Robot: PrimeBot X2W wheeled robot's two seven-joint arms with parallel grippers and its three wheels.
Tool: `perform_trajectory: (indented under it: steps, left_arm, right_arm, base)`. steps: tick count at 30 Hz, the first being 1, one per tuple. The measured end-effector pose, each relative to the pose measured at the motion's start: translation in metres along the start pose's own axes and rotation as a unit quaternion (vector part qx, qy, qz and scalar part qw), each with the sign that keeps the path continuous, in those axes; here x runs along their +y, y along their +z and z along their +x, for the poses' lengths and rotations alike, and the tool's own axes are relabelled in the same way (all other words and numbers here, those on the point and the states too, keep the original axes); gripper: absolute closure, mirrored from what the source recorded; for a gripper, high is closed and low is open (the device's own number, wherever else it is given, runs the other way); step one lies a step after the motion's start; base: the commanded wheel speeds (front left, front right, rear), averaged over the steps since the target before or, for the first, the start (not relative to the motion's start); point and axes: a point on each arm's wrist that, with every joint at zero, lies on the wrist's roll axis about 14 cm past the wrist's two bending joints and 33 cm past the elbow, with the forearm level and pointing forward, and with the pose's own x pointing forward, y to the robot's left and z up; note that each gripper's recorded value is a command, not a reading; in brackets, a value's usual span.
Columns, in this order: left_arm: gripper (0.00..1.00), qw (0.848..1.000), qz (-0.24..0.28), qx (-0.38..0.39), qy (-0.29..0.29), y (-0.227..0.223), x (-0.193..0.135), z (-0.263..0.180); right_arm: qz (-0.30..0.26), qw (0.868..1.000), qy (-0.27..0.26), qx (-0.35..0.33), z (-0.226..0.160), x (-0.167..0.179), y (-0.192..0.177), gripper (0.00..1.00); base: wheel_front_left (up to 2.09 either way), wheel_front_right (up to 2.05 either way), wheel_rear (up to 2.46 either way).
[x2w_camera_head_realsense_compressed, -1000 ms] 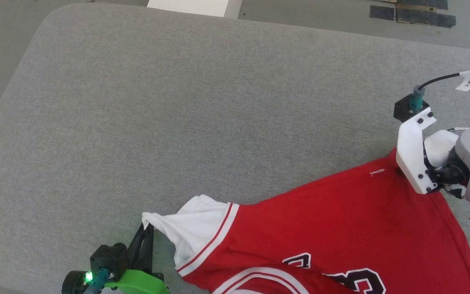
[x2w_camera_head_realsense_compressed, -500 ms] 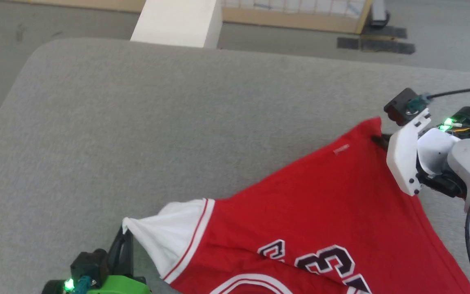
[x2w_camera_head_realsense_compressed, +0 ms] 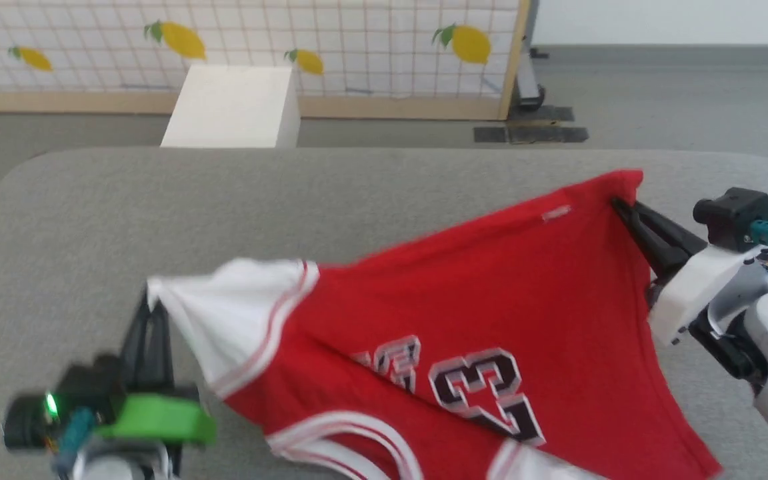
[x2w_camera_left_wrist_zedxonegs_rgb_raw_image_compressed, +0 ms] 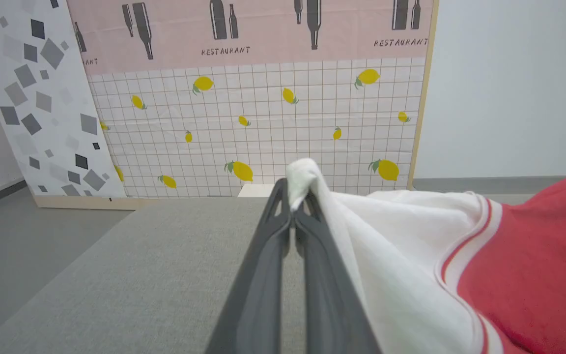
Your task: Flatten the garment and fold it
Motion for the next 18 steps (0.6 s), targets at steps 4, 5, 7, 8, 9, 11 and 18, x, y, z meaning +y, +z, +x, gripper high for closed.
perform_trajectory:
  steps: [4,5,7,8,9,11,18]
  left_arm:
    - [1.00,0.995,0.010,-0.094,-0.039,0.061,-0.018,0.043]
    - [1.00,0.992,0.013,-0.117,-0.049,0.076,-0.023,0.054]
    - [1.00,0.986,0.021,-0.152,-0.067,0.103,-0.031,0.074]
    - [1.00,0.982,0.025,-0.171,-0.077,0.118,-0.035,0.084]
    - [1.00,0.978,0.029,-0.188,-0.085,0.131,-0.039,0.095]
    - [1.00,0.970,0.040,-0.219,-0.096,0.156,-0.045,0.114]
    - [1.00,0.948,0.063,-0.293,-0.109,0.225,-0.057,0.182]
  right_arm:
    - [-0.006,0.997,-0.038,-0.071,-0.007,-0.012,0.042,1.00]
    - [-0.008,0.995,-0.050,-0.088,-0.009,-0.018,0.053,1.00]
    - [-0.006,0.990,-0.069,-0.121,-0.008,-0.026,0.075,1.00]
    - [-0.009,0.988,-0.076,-0.134,-0.006,-0.029,0.087,1.00]
    - [-0.008,0.985,-0.082,-0.154,-0.003,-0.032,0.101,1.00]
    - [-0.006,0.980,-0.086,-0.181,0.004,-0.034,0.124,1.00]
    - [-0.033,0.964,-0.100,-0.246,0.039,-0.052,0.191,1.00]
  base:
    - [0.00,0.00,0.00]
    - [0.00,0.00,0.00]
    - [0.00,0.00,0.00]
    - [0.00,0.00,0.00]
    - [0.00,0.00,0.00]
    - [0.00,0.00,0.00]
    - [0.00,0.00,0.00]
